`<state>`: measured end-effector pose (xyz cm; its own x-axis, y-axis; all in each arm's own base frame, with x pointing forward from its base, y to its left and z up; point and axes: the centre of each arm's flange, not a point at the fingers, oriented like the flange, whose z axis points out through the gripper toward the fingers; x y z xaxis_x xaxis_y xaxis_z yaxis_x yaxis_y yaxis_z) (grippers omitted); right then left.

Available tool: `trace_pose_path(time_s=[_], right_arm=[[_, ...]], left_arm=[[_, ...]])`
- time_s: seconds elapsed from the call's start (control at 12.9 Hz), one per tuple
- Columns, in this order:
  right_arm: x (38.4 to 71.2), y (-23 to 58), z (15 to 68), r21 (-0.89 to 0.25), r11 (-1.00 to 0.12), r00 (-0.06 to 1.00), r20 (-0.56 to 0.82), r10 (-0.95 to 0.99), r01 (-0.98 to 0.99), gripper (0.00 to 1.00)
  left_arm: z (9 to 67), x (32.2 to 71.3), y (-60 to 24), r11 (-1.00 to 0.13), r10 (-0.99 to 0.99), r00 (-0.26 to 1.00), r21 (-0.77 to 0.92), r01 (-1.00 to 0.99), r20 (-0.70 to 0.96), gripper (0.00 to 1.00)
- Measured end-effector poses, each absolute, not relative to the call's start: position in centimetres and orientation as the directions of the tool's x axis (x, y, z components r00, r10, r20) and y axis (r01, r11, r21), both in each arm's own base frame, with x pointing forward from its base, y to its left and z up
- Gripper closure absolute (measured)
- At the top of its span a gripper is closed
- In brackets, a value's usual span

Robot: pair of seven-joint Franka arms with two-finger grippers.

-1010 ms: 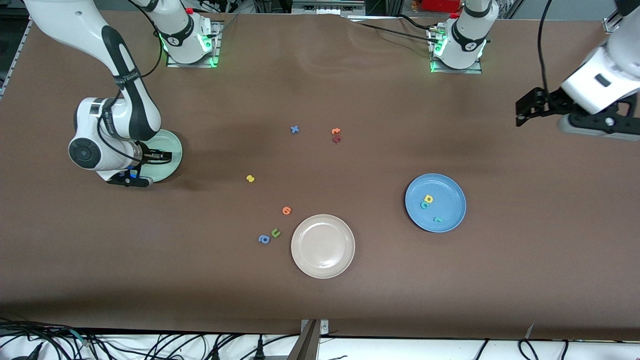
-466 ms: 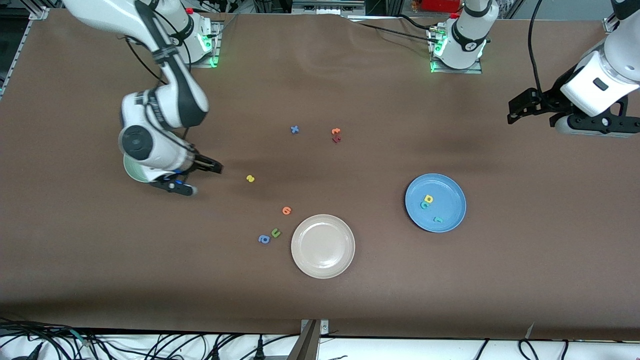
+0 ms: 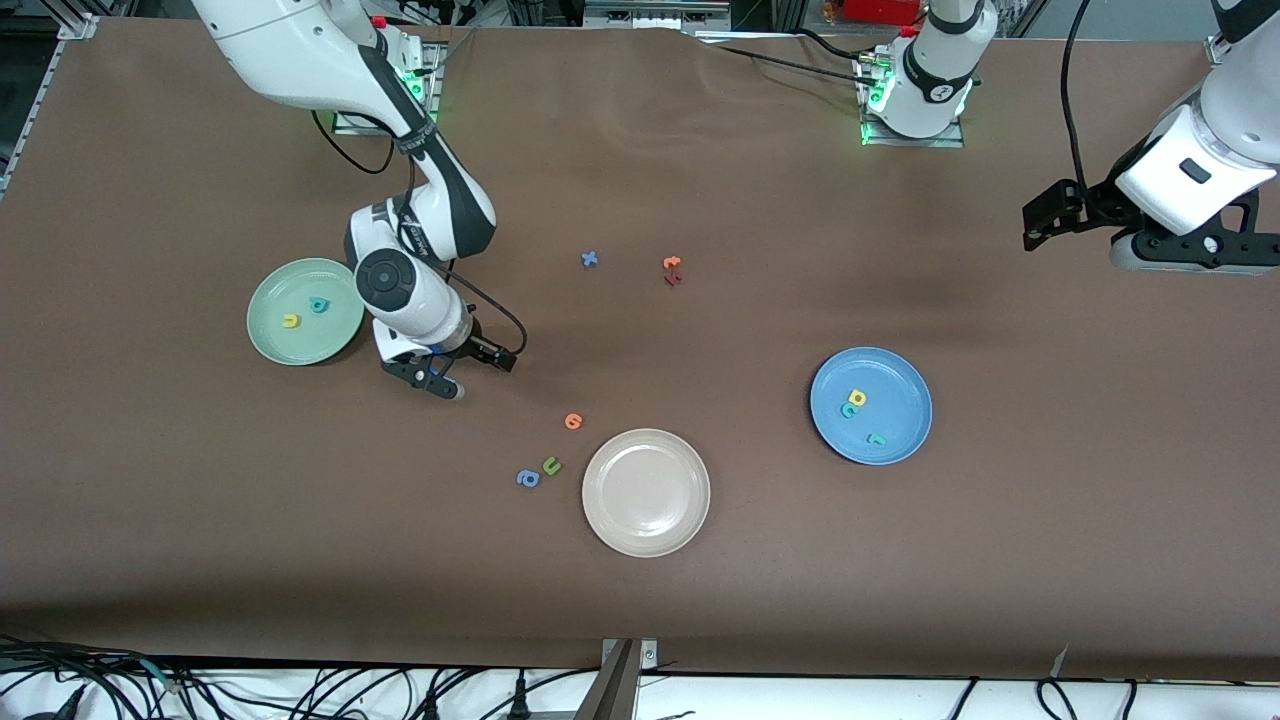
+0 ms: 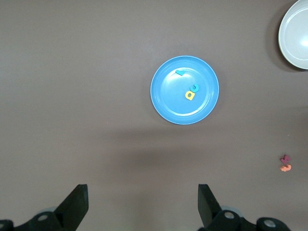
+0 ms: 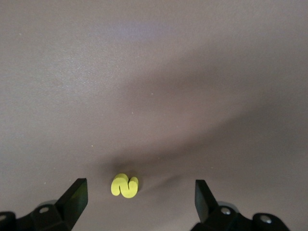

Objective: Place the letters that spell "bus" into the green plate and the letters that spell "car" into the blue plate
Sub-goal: 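Grasp the yellow 2 with the right gripper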

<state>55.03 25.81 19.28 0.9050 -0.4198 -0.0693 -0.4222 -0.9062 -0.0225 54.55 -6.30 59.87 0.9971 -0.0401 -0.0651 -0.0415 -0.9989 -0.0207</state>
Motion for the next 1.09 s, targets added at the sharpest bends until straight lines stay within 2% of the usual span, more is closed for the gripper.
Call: trace_pose_path(time_s=[0.62, 0.7, 0.78, 0.93, 1.01, 1.09], right_arm=[[54.2, 27.2, 16.9, -0.024, -0.886, 0.885, -0.065, -0.46, -0.462, 0.05], [54.2, 27.3, 16.8, -0.023, -0.886, 0.885, -0.065, -0.461, -0.463, 0.12], [54.1, 27.4, 16.8, -0.023, -0.886, 0.885, -0.066, -0.46, -0.463, 0.12], [54.3, 27.5, 17.1, -0.028, -0.886, 0.885, -0.061, -0.461, -0.463, 0.35], [54.4, 27.5, 17.2, -0.03, -0.886, 0.885, -0.06, -0.461, -0.464, 0.42], [54.4, 27.5, 17.2, -0.03, -0.886, 0.885, -0.06, -0.461, -0.464, 0.44]], left_arm=[[59.8, 54.5, -6.7, -0.998, -0.048, 0.997, -0.026, -0.049, -0.067, 0.0], [59.8, 54.5, -6.7, -0.998, -0.048, 0.997, -0.026, -0.049, -0.067, 0.0], [59.9, 54.5, -6.7, -0.998, -0.052, 0.997, -0.025, -0.054, -0.065, 0.0], [60.0, 54.6, -6.7, -0.997, -0.075, 0.995, -0.024, -0.076, -0.063, 0.0], [60.0, 54.6, -6.7, -0.997, -0.078, 0.995, -0.023, -0.079, -0.063, 0.0], [60.0, 54.6, -6.7, -0.996, -0.079, 0.995, -0.023, -0.081, -0.065, 0.0]])
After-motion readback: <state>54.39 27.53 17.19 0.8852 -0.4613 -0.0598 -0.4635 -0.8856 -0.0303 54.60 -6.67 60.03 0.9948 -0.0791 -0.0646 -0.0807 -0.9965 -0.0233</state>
